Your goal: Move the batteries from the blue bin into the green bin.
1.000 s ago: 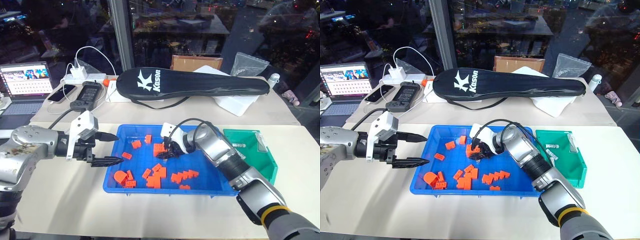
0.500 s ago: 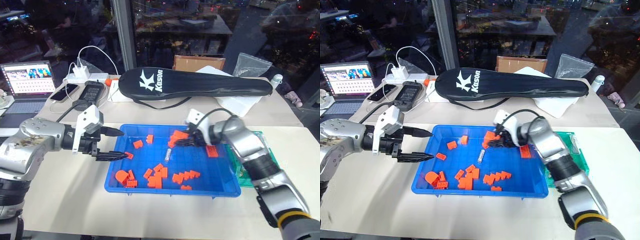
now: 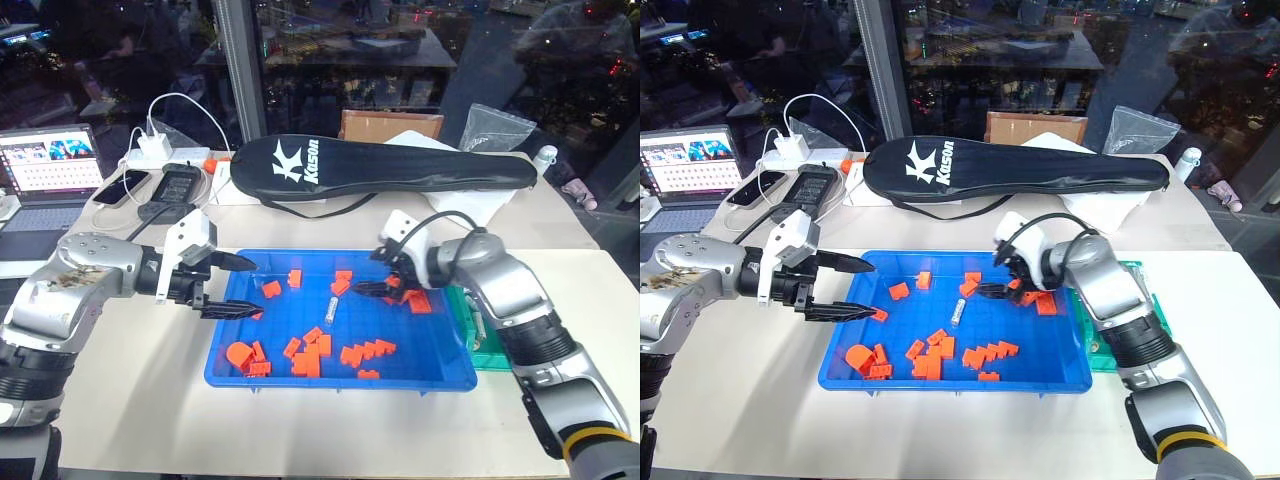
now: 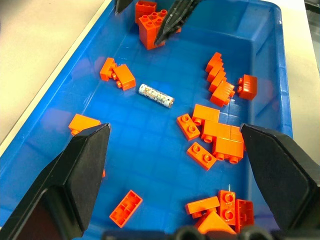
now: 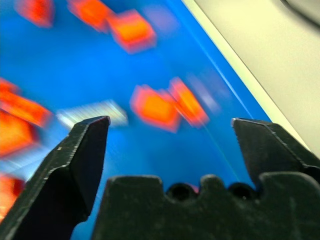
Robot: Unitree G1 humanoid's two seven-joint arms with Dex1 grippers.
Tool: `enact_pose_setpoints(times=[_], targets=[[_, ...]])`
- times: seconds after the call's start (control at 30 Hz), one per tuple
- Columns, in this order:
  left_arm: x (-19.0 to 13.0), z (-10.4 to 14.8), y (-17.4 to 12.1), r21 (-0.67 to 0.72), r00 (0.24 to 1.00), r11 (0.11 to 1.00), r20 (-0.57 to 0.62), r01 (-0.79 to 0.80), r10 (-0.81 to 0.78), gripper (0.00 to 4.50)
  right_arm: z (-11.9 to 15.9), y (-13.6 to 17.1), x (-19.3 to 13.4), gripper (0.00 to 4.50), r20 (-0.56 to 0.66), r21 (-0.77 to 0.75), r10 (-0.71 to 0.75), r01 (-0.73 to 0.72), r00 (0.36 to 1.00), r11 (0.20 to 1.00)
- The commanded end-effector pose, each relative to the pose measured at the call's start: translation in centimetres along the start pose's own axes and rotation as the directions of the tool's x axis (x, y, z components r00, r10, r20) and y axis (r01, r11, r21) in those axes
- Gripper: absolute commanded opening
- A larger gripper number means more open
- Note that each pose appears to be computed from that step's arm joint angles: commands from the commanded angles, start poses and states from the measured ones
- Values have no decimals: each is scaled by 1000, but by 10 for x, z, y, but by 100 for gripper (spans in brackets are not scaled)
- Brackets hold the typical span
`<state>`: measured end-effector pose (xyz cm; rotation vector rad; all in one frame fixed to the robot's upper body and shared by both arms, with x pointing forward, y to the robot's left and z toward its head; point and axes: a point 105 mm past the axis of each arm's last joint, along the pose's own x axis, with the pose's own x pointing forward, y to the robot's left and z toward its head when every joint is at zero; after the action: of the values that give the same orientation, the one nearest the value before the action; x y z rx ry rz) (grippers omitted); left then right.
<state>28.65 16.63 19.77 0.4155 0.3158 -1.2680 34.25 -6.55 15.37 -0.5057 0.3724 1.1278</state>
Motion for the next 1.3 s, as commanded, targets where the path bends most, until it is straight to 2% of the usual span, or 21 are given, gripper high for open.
enact_pose_setpoints(times=[0.03,0.13,0.57,0.6,0.67,0.77,0.87,1.03,1.13,1.3], targets=[[-6,7,-1,37,1000,999,-4,-14,15,450,1,10,14,445,-26,-33,29,-30,999,999],[-6,8,-3,34,1000,999,-4,-16,16,450,-9,15,29,445,-64,-35,33,-35,997,999],[-9,7,-4,38,999,999,-24,-21,22,450,-30,14,42,445,-99,19,13,-11,995,1000],[-8,7,-4,39,999,999,-25,-21,21,450,-31,14,41,394,-98,22,13,-11,995,1000],[-8,7,-3,40,999,999,-26,-19,20,450,-31,14,40,355,-97,24,12,-10,995,1000],[-7,7,-3,43,1000,999,-26,-13,14,450,-28,11,34,250,-87,18,-6,8,996,1000],[-5,7,-2,46,1000,999,-23,-6,7,450,-20,8,23,250,-72,-11,-18,17,997,1000],[0,9,0,52,1000,998,-14,17,-16,450,8,4,-21,250,7,-1,-28,28,1000,1000],[5,17,5,45,999,999,28,18,-19,450,0,-14,-67,250,-85,-42,-136,133,987,990],[12,26,5,47,995,997,77,65,-69,450,-14,-42,-136,250,-205,-65,-314,307,927,949]])
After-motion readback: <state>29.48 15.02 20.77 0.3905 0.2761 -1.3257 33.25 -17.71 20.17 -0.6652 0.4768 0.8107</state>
